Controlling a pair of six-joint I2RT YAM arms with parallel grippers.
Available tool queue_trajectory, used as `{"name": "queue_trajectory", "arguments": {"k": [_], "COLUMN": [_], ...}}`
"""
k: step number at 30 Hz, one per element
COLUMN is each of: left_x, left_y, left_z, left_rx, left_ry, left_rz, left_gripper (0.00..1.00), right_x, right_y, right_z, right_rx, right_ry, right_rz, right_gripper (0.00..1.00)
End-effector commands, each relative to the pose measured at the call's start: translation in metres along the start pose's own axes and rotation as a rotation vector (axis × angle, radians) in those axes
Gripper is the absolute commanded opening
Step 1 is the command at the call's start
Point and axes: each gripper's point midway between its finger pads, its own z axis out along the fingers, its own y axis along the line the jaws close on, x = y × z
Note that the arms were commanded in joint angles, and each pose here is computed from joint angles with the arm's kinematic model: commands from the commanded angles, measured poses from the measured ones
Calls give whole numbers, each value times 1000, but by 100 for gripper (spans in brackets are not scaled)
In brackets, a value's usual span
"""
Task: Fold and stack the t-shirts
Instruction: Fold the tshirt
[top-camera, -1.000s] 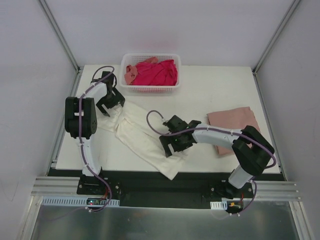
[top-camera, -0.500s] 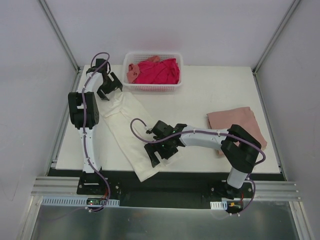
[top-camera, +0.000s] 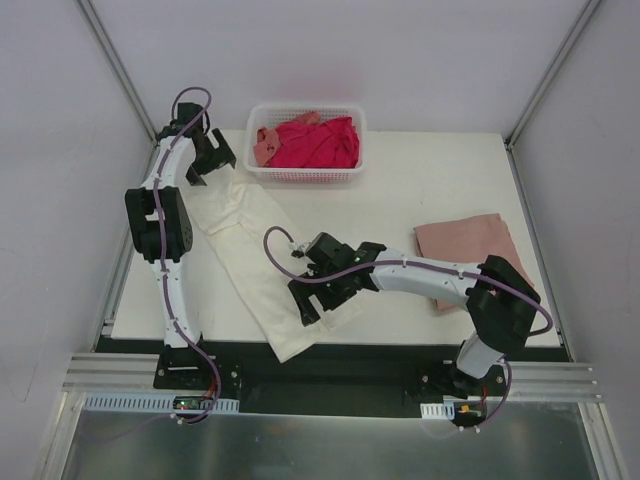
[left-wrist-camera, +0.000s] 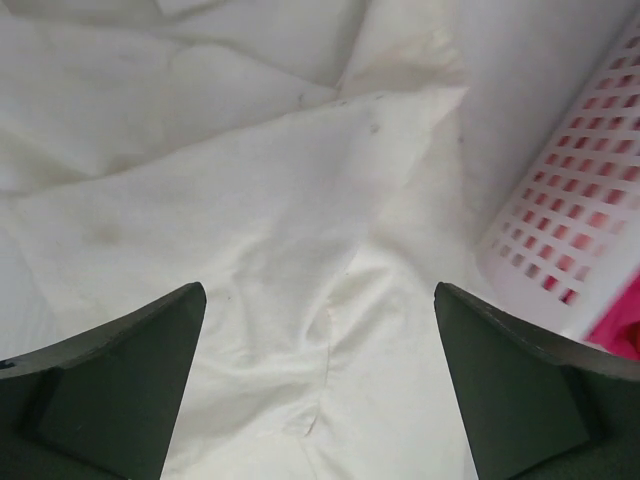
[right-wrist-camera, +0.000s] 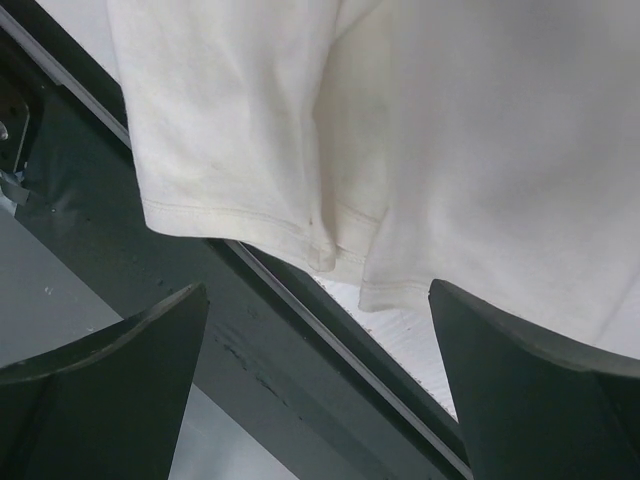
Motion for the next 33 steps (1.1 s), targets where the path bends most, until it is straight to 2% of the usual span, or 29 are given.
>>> {"name": "queue_trajectory", "arguments": {"k": [1, 4, 7, 9, 17, 25, 28, 32, 33], "left_x": [-56, -54, -54, -55, -69, -65, -66, -70, -71], "left_y": [-38, -49, -53, -48, -44, -43, -47, -51, -52], "left_z": [-72, -59, -43, -24, 9, 38, 41, 36, 35], "left_rx": [176, 263, 332, 323, 312, 322, 342, 354, 357], "left_ry": [-179, -157, -138, -122, -137, -129, -134, -154, -157], "left_rz": [311, 498, 570, 573, 577, 551, 538, 540, 541], "left_gripper": [99, 99, 99, 96, 82, 74, 65, 39, 28], "right_x": [-9, -6, -8, -11, -24, -22, -20, -21, -20], "right_y": [-8, -12, -16, -19, -38, -55, -56, -58, -59], "right_z": [-18, -10, -4, -3, 7, 9, 10, 11, 12], "right_rx": [54, 65, 83, 102, 150, 180, 183, 191, 193], "right_ry": [-65, -34, -18, -19, 5, 22, 35, 35, 39], "right_rz": [-56, -71, -79, -77, -3, 44, 51, 59, 63], "right_gripper": [97, 97, 97, 97, 97, 97, 97, 97, 97]}}
